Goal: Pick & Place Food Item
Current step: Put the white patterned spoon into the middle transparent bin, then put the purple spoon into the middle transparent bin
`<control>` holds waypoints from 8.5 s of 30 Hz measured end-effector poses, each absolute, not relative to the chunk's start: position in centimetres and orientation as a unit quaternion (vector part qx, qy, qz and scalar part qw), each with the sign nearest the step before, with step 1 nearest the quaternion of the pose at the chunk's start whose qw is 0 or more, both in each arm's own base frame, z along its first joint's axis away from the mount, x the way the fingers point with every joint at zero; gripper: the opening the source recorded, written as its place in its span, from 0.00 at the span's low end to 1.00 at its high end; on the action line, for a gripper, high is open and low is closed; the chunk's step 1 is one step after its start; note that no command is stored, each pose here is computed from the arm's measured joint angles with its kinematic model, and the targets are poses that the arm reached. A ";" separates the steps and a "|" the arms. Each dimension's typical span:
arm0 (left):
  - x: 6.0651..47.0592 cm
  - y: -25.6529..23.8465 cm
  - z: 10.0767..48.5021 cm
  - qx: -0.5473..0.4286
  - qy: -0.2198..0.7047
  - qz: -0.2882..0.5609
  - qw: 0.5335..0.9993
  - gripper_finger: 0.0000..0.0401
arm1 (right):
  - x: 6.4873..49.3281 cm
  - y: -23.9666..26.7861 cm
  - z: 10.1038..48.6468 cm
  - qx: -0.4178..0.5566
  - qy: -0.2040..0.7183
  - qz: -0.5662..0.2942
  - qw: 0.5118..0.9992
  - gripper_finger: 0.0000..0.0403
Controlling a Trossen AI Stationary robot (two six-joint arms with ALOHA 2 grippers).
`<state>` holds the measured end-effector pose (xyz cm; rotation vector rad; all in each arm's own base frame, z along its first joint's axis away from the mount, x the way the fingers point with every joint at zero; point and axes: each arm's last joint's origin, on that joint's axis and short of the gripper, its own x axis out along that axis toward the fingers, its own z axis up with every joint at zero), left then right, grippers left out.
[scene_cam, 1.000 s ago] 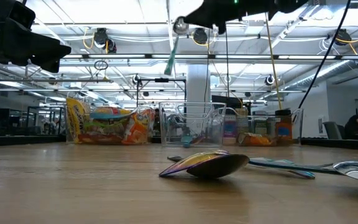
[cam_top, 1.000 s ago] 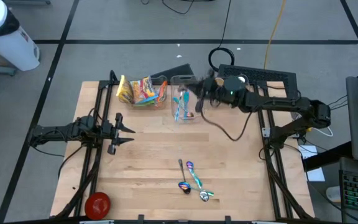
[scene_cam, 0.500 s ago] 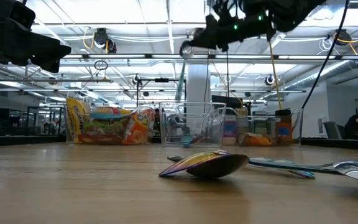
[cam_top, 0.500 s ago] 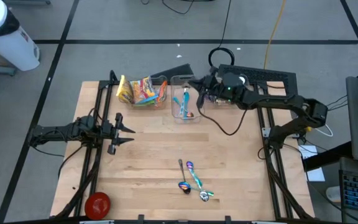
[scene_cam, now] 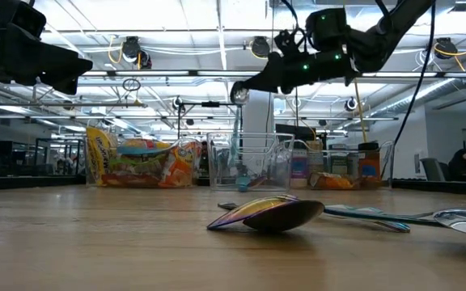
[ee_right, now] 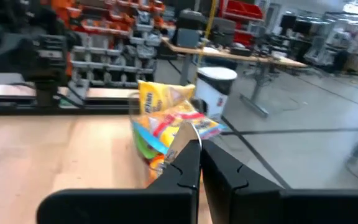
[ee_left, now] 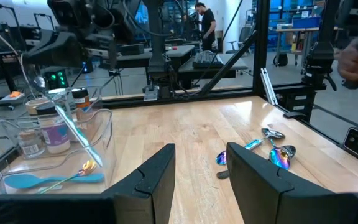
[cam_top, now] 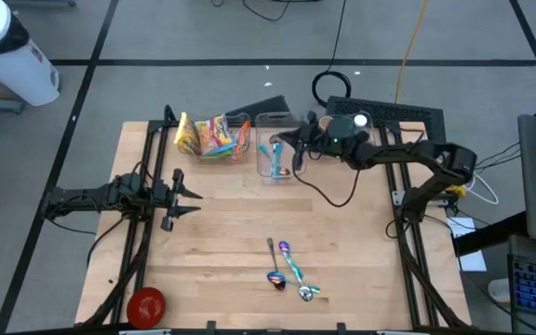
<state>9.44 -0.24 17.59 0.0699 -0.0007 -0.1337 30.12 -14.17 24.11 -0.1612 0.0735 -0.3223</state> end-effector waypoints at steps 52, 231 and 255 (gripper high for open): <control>9.4 -0.2 17.6 0.035 0.000 -0.067 0.997 0.38 | 31.6 -15.3 19.7 -0.138 0.109 -0.220 0.960 0.42; 9.4 -0.2 17.6 0.035 0.000 -0.067 0.997 0.38 | 38.2 12.2 15.7 -0.055 0.379 0.010 0.924 0.01; 9.4 -0.2 17.6 0.035 0.000 -0.067 0.997 0.38 | 31.9 -2.1 23.8 0.098 -0.102 -0.020 0.990 0.00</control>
